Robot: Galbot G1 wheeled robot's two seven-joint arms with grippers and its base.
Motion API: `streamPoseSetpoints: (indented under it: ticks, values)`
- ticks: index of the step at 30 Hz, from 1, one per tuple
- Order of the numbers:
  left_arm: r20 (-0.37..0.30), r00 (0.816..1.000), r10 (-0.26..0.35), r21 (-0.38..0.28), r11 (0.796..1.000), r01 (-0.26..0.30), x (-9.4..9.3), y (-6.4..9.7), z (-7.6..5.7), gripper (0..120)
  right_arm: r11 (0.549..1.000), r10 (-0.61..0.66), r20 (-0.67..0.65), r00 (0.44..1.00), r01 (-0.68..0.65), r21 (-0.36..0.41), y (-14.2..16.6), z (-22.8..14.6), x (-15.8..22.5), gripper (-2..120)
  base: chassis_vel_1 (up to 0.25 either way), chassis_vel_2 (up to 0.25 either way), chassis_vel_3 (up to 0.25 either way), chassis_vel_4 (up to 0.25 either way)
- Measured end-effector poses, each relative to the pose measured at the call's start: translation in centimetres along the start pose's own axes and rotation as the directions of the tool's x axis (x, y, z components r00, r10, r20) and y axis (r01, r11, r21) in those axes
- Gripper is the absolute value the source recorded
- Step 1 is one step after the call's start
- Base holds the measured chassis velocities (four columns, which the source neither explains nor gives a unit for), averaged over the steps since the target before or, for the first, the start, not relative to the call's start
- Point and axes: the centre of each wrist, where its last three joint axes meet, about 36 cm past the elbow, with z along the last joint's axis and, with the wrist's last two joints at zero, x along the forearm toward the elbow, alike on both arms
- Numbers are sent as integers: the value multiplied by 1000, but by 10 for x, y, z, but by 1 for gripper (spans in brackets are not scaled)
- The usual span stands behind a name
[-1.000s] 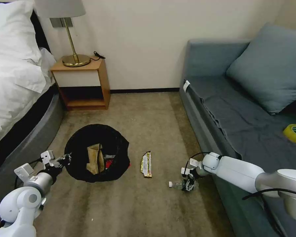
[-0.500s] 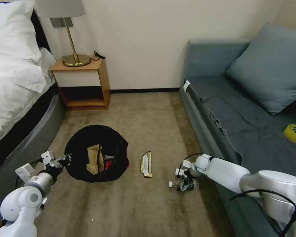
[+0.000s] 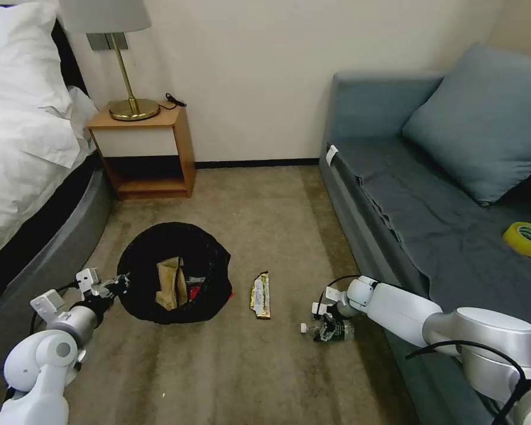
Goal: Pick up the trash bin, then pick up the garbage on the floor and place it into the trash bin.
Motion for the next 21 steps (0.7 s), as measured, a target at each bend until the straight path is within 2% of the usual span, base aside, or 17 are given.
streamPoseSetpoints:
  ticks: [12, 16, 17, 21]
  values:
    - [-2, 1000, 5, 0, 1000, -5, -1, -2, 1, 4, 1000, 31, 12, 999, -31, -4, -5, 2, 8, 83, 0, 0, 0, 0]
    - [-1, 1000, 9, 1, 1000, -9, -2, -4, 1, 4, 998, 65, 18, 998, -65, -19, -12, 13, 23, 67, 4, 11, 28, 0]
    - [-1, 1000, 9, 1, 1000, -9, -2, -4, 1, 4, 998, 65, 18, 998, -65, -19, -12, 13, 23, 67, 0, 0, 0, 0]
    - [2, 1000, 16, 1, 1000, -16, -4, -7, 2, 4, 997, 72, 23, 997, -71, -34, -15, 20, 33, 48, 0, 0, 0, 0]
